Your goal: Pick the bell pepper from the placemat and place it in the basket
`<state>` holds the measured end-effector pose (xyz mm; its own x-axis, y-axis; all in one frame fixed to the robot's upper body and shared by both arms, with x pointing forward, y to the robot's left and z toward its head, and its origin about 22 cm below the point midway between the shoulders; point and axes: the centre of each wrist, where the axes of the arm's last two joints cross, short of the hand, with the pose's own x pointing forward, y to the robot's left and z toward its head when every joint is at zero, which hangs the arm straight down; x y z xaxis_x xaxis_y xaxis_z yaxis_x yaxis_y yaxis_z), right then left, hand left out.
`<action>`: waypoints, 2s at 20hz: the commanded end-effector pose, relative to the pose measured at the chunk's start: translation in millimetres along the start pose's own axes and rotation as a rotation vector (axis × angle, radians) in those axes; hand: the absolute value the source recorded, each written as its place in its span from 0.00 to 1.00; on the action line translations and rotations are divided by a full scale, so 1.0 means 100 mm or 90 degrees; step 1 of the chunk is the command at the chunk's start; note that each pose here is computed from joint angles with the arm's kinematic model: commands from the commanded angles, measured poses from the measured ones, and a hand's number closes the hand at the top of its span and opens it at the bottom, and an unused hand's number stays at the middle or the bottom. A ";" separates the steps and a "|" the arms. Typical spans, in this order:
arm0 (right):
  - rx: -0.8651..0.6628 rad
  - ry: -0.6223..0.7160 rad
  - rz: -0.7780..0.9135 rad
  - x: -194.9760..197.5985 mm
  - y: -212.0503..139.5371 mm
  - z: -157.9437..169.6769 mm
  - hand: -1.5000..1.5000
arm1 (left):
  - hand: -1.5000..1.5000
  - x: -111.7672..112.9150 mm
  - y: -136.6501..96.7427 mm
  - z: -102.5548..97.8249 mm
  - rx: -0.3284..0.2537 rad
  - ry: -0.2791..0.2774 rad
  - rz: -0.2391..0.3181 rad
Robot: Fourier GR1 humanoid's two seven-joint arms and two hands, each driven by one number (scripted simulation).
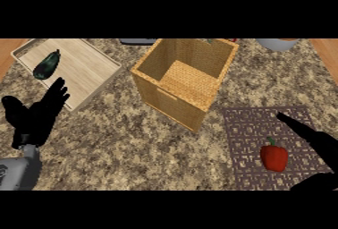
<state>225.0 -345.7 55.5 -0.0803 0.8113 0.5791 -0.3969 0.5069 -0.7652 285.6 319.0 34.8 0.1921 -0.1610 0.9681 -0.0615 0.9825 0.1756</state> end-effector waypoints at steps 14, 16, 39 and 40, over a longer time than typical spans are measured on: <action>0.001 0.031 0.066 -0.12 0.34 -0.27 0.00 | 0.50 0.14 -0.03 0.06 0.000 -0.008 -0.003; -0.002 0.035 0.076 0.00 0.45 -0.10 0.00 | 0.50 0.12 -0.01 -0.10 0.000 -0.003 -0.001; -0.021 0.025 0.120 1.42 1.24 -0.82 1.00 | 0.50 0.16 -0.18 -0.13 -0.039 -0.018 -0.010; -0.016 0.036 0.117 1.46 1.31 -0.81 1.00 | 0.50 0.13 -0.17 -0.13 -0.039 -0.013 -0.013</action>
<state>238.7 -182.8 13.3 -0.1254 0.9271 0.3533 -0.3726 0.2860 -0.8828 300.2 305.2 42.4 0.1755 -0.1742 0.9689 -0.0171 0.9835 0.1799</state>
